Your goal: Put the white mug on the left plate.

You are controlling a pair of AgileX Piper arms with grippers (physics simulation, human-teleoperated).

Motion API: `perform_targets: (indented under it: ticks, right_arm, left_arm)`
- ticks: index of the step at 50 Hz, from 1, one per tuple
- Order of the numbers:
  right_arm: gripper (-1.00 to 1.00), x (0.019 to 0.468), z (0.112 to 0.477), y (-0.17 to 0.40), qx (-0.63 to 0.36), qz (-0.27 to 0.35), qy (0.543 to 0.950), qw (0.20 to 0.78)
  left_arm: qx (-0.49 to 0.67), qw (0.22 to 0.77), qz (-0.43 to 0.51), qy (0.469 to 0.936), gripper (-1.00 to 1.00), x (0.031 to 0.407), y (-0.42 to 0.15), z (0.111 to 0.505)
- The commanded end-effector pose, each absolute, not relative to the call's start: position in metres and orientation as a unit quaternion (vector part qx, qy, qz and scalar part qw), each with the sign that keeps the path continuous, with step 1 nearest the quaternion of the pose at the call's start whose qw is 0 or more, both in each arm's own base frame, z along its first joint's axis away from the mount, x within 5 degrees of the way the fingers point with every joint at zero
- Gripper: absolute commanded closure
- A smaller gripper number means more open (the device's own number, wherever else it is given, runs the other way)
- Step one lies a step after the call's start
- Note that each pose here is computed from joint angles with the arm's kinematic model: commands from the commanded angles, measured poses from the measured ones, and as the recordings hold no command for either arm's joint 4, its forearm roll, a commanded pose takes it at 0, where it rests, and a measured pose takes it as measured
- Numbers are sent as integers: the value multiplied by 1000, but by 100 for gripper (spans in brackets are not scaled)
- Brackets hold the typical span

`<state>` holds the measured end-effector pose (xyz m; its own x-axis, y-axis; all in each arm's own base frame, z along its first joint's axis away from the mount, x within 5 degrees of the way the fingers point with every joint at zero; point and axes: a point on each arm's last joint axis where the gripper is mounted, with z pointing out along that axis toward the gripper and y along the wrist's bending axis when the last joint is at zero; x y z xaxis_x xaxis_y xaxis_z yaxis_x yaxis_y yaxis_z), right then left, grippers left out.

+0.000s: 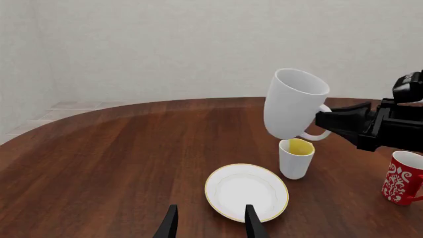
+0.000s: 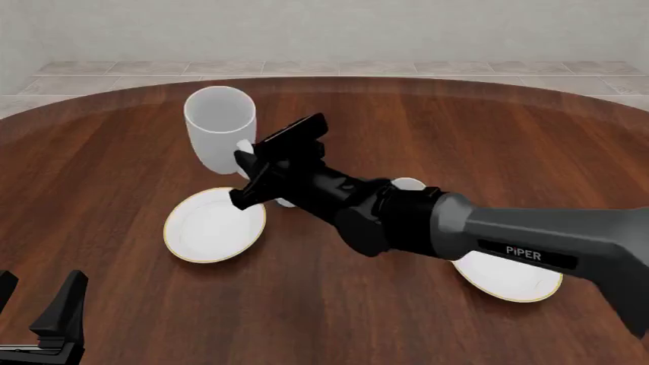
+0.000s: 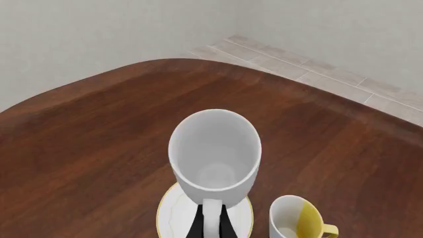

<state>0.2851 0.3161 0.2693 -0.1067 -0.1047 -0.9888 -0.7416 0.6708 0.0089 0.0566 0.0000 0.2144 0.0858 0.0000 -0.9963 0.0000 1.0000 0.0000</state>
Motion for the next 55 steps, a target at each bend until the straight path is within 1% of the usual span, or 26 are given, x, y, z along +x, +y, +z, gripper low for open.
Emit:
perform_targets:
  ticks: [1, 28, 55]
  right_arm:
    - [100, 286, 262, 334, -307, 282, 693, 588]
    - [100, 307, 227, 355, -304, 277, 717, 563]
    - [100, 299, 199, 367, -311, 283, 731, 538]
  left_arm:
    - [0, 737, 0, 676, -100, 57, 0, 214]
    - [0, 737, 0, 676, -100, 57, 0, 214]
    - [0, 737, 0, 676, -100, 57, 0, 214]
